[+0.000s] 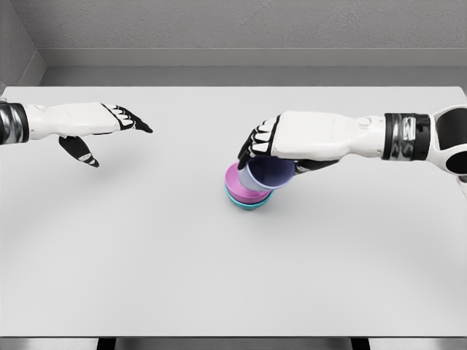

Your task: Stacking bowl and cup with both arms

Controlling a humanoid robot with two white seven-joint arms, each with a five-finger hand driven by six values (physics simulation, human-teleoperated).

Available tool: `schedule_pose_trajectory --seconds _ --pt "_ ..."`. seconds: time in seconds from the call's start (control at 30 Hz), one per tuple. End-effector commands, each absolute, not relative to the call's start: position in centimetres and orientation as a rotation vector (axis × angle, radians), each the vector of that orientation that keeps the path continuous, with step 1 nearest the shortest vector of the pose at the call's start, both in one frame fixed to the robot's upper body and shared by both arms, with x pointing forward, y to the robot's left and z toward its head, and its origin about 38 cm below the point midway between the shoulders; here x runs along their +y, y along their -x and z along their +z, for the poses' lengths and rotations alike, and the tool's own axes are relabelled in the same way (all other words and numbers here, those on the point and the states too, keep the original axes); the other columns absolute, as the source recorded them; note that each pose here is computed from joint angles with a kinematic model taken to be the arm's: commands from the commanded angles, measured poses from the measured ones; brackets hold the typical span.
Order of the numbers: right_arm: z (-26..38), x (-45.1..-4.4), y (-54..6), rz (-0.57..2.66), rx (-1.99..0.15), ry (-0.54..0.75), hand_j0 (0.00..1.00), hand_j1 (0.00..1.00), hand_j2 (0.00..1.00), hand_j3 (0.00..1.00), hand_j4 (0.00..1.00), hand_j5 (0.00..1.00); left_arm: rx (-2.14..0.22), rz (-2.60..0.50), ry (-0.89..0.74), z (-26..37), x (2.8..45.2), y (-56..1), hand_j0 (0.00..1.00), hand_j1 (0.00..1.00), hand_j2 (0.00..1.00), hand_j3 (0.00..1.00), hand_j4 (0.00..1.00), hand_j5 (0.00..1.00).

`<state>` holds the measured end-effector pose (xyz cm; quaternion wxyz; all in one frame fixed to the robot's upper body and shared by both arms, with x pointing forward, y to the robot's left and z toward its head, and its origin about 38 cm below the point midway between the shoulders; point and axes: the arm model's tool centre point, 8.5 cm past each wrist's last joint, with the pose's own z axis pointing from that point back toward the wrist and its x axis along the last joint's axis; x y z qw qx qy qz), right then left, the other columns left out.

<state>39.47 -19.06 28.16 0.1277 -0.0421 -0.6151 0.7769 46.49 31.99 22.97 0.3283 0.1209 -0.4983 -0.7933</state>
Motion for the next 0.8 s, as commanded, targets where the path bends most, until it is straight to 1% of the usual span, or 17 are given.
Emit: schedule_pose_trajectory --seconds 0.0,0.2,0.77 --pt "28.1 -18.8 -39.5 2.251 -1.800 0.109 0.57 0.57 0.57 0.57 0.57 0.57 -1.308 -2.070 -0.315 23.0 32.0 -46.5 1.00 1.00 1.00 1.00 1.00 1.00" --pt "27.0 -18.3 -39.5 2.262 -1.772 0.075 0.57 0.57 0.57 0.57 0.57 0.57 -1.308 -2.070 -0.315 23.0 32.0 -46.5 1.00 1.00 1.00 1.00 1.00 1.00" --pt "26.6 -18.6 -40.2 2.248 -1.752 0.086 0.57 0.57 0.57 0.57 0.57 0.57 -1.308 -2.070 -0.315 23.0 32.0 -46.5 1.00 1.00 1.00 1.00 1.00 1.00"
